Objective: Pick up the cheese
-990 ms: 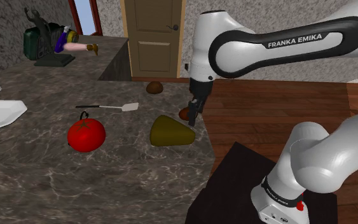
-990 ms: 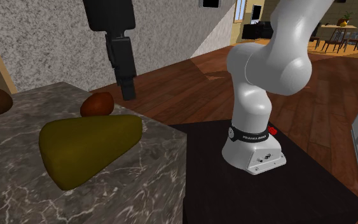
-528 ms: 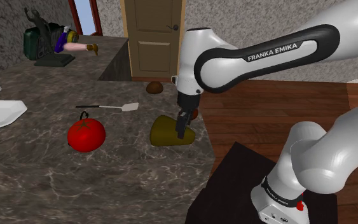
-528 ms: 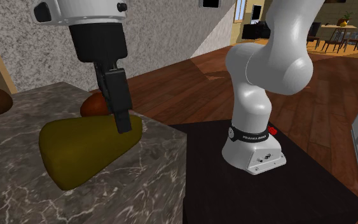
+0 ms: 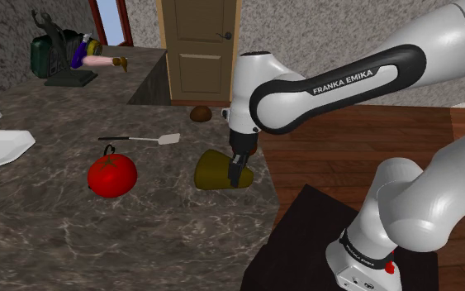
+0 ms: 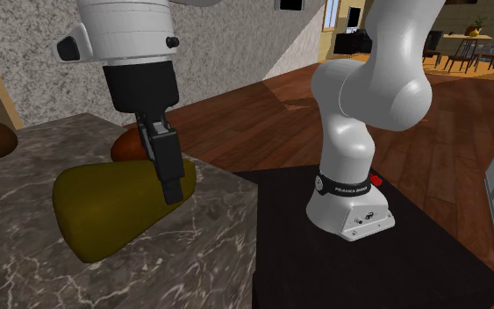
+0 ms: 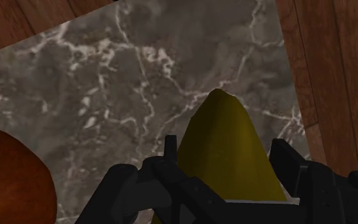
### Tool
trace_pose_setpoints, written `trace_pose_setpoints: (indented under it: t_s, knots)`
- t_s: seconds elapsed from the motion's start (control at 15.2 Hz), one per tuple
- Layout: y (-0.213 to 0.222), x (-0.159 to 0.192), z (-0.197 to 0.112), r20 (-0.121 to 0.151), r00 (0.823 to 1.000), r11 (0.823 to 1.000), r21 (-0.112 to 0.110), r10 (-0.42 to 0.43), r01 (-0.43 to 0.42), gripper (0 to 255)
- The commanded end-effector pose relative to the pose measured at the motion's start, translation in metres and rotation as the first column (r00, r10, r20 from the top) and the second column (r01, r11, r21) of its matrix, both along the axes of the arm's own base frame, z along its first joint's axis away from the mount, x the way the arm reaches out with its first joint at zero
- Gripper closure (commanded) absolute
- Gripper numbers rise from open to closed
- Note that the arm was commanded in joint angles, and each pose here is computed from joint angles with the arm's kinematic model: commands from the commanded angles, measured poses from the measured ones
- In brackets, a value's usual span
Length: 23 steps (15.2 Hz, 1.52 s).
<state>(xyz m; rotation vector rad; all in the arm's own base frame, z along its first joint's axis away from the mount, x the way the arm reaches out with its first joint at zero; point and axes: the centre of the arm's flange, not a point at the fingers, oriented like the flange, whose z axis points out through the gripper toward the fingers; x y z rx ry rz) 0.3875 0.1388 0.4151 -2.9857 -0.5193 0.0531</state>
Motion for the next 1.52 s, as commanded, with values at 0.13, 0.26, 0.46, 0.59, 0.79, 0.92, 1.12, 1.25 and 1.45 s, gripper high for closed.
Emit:
trace_pose_setpoints:
  t_s: [0.13, 0.26, 0.46, 0.59, 0.79, 0.92, 1.12, 1.25, 1.45]
  knots:
    - [0.000, 0.000, -0.001, 0.000, 1.000, 1.000, 0.000, 0.000, 0.000, 255]
    - [0.000, 0.000, -0.001, 0.000, 1.000, 1.000, 0.000, 0.000, 0.000, 255]
    - [0.000, 0.000, 0.000, 0.000, 1.000, 1.000, 0.000, 0.000, 0.000, 255]
    - [0.000, 0.000, 0.010, 0.000, 1.000, 1.000, 0.000, 0.000, 0.000, 255]
    - [0.000, 0.000, 0.026, 0.000, 1.000, 1.000, 0.000, 0.000, 0.000, 255]
    - [0.000, 0.000, 0.037, 0.000, 1.000, 1.000, 0.000, 0.000, 0.000, 255]
    - [0.000, 0.000, 0.053, 0.000, 1.000, 1.000, 0.000, 0.000, 0.000, 255]
    - [0.000, 0.000, 0.063, 0.000, 1.000, 1.000, 0.000, 0.000, 0.000, 255]
    - [0.000, 0.000, 0.079, 0.000, 1.000, 1.000, 0.000, 0.000, 0.000, 255]
